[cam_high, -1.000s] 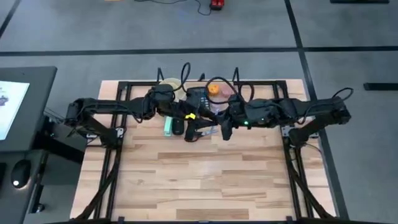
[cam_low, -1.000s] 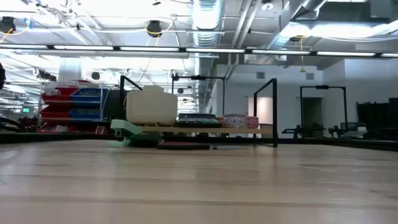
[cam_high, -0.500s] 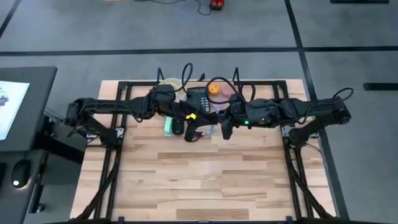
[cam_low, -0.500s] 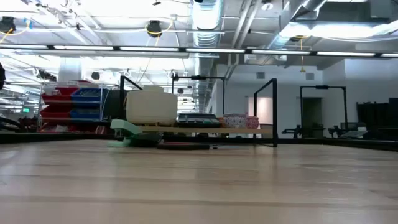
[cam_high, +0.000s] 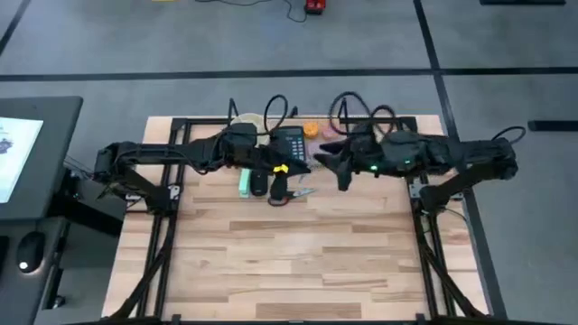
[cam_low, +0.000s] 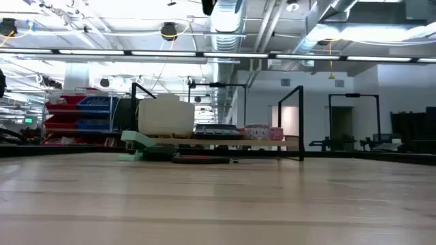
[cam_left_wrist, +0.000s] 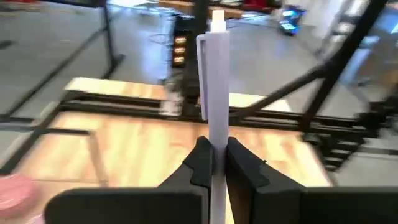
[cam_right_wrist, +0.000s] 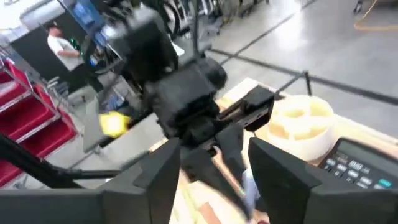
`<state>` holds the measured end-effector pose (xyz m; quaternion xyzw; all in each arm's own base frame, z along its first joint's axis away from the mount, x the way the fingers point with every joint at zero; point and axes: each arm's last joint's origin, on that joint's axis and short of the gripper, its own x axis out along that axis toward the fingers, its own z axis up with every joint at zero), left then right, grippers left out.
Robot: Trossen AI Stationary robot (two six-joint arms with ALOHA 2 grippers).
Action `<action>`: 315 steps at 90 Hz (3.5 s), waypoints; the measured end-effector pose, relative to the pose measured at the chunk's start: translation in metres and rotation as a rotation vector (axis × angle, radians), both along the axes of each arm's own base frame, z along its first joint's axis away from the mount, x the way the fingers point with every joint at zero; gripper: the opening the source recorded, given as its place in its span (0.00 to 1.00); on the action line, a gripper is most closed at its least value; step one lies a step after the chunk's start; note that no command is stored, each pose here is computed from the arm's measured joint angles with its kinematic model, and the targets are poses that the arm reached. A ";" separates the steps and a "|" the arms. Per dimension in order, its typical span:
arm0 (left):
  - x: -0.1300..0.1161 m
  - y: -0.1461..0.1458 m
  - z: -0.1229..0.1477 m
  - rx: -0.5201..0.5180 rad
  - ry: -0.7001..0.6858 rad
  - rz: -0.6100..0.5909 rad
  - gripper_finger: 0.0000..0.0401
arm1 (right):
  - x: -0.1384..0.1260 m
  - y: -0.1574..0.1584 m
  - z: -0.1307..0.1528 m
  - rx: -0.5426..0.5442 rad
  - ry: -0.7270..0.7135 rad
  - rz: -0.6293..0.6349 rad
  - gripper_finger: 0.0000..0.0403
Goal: Stock shelves
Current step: Put the gray pen into the white pen organizer on the shelf, then put the black scissors into the white pen organizer on the shelf
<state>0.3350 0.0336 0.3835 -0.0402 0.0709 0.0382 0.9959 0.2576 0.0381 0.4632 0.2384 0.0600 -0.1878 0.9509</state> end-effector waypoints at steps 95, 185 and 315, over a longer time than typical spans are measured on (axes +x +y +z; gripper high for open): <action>-0.114 0.099 -0.096 0.057 0.208 0.515 0.00 | -0.025 0.030 0.009 -0.025 -0.039 -0.021 0.45; -0.115 0.096 -0.119 0.103 0.330 0.452 0.21 | -0.023 0.032 0.013 -0.006 -0.090 -0.016 0.45; -0.117 -0.053 -0.003 -0.110 0.205 0.183 0.34 | 0.076 -0.032 -0.084 -0.220 0.482 0.528 0.45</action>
